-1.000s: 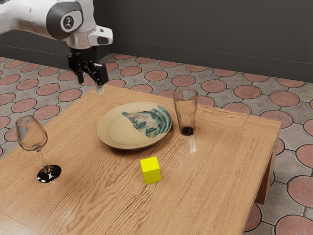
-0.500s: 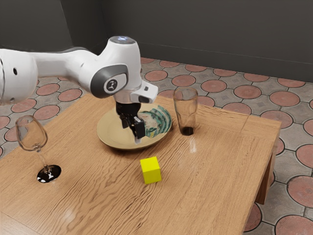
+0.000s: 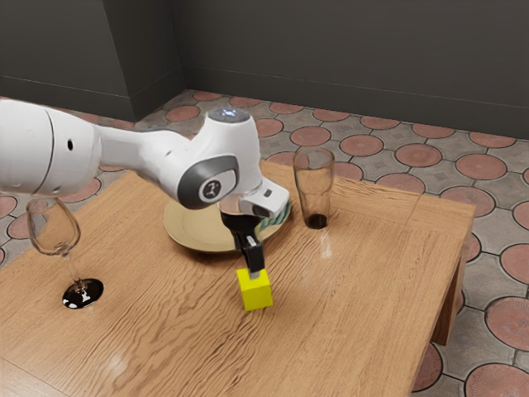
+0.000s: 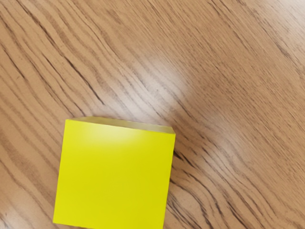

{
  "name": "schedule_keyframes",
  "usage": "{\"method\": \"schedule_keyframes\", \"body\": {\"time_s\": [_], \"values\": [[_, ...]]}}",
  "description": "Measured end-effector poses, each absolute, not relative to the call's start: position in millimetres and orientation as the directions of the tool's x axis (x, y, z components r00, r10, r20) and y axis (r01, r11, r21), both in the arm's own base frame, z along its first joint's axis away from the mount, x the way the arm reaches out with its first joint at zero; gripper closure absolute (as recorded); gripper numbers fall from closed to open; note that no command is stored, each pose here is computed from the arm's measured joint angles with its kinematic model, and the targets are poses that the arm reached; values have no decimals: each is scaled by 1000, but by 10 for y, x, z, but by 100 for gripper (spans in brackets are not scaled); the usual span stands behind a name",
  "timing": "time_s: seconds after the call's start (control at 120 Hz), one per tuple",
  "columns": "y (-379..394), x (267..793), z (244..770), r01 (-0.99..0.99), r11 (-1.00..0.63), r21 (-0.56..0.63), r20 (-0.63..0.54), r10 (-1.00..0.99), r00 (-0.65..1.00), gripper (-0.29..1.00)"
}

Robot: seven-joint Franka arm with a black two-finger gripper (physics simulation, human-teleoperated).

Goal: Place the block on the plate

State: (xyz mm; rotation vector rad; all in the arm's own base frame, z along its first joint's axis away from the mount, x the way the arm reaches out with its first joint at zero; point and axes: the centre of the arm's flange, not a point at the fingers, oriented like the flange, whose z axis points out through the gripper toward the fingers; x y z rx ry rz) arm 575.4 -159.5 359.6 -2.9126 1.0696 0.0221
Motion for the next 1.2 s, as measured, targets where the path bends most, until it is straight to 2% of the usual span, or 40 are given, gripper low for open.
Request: {"method": "schedule_keyframes", "body": {"time_s": [0.258,1.0,1.2], "values": [[-1490,5869,3214,-698,-716,2,-34,-698,716,0],[-1414,6113,2587,-772,-634,46,-27,-774,633,0],[-1427,6132,2559,-784,-619,40,-17,-785,619,16]]}}
